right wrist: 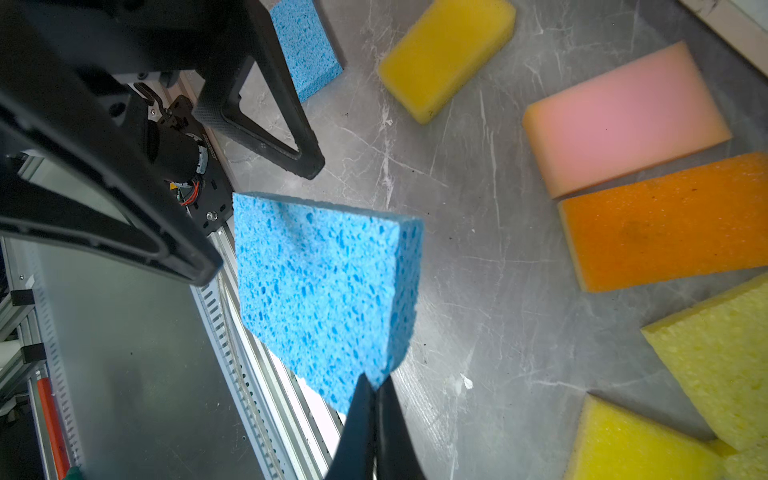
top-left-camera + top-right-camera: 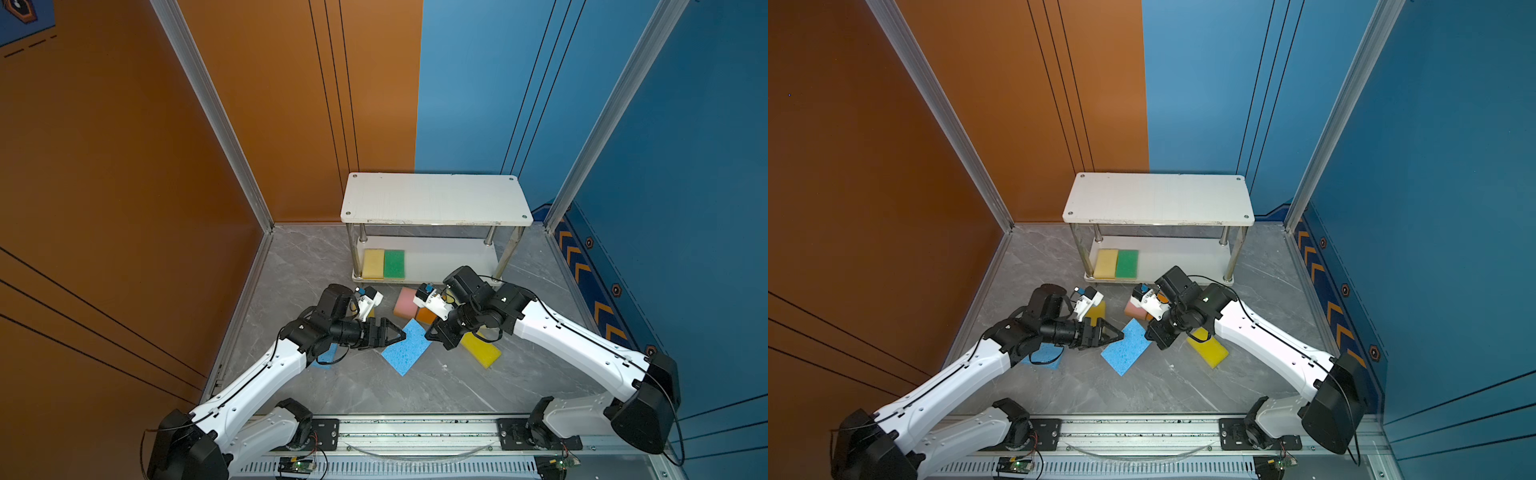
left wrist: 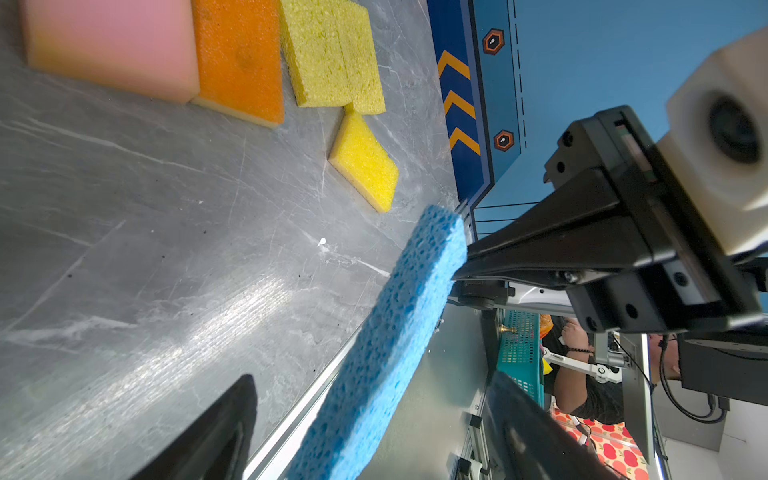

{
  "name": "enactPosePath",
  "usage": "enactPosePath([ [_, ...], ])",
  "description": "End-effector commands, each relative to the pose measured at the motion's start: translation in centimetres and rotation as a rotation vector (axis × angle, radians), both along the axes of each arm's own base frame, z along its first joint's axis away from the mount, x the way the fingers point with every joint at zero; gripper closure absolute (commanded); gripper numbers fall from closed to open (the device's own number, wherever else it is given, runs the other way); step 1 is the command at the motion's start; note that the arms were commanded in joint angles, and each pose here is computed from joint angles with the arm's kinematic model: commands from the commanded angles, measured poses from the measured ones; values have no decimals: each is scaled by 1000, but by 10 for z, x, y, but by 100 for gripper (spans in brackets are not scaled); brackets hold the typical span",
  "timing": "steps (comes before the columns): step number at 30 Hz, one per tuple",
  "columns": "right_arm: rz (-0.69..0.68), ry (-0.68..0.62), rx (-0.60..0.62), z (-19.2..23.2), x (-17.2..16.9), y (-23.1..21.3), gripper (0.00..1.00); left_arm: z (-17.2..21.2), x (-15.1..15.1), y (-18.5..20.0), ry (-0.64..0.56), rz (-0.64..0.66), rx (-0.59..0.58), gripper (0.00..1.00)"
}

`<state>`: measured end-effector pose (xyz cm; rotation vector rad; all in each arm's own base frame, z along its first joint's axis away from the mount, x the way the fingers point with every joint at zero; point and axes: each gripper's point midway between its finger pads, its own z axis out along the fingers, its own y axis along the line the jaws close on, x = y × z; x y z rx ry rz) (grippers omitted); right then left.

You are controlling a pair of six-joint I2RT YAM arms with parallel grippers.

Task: Place and organize the cleaning sponges onto the shelf
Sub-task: 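Grasp the blue sponge with the left gripper while the right gripper opens, then hold the blue sponge up with the left gripper beside the open right gripper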

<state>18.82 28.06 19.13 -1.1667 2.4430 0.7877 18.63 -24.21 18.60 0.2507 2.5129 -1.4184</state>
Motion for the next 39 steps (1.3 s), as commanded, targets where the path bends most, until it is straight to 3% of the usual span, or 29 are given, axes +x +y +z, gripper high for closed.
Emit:
enactPosePath([
  [1,20,-8,33,16,-4,2,100,1,-6,-6,6,-32,-27,18],
  [11,9,-15,52,19,-1,4,100,1,-11,-19,21,-69,-68,43],
  [21,-22,-40,75,29,7,-1,100,7,-2,-24,28,-39,-152,91],
  [23,-38,-47,92,33,10,-2,93,8,0,-25,37,-29,-164,93],
  [24,-55,-54,99,36,12,-4,83,9,2,-25,39,-24,-172,94],
  [26,-117,-70,104,42,21,-9,54,10,7,-25,45,4,-188,94],
  [27,-172,-89,87,44,28,-14,48,10,10,-25,48,25,-189,95],
  [30,-344,-124,67,52,46,-31,45,14,27,-17,11,168,-187,96],
  [36,-656,-29,246,53,57,-38,43,11,57,28,-95,635,-209,98],
  [39,-699,34,295,44,48,-32,42,12,60,43,-123,758,-262,98],
])
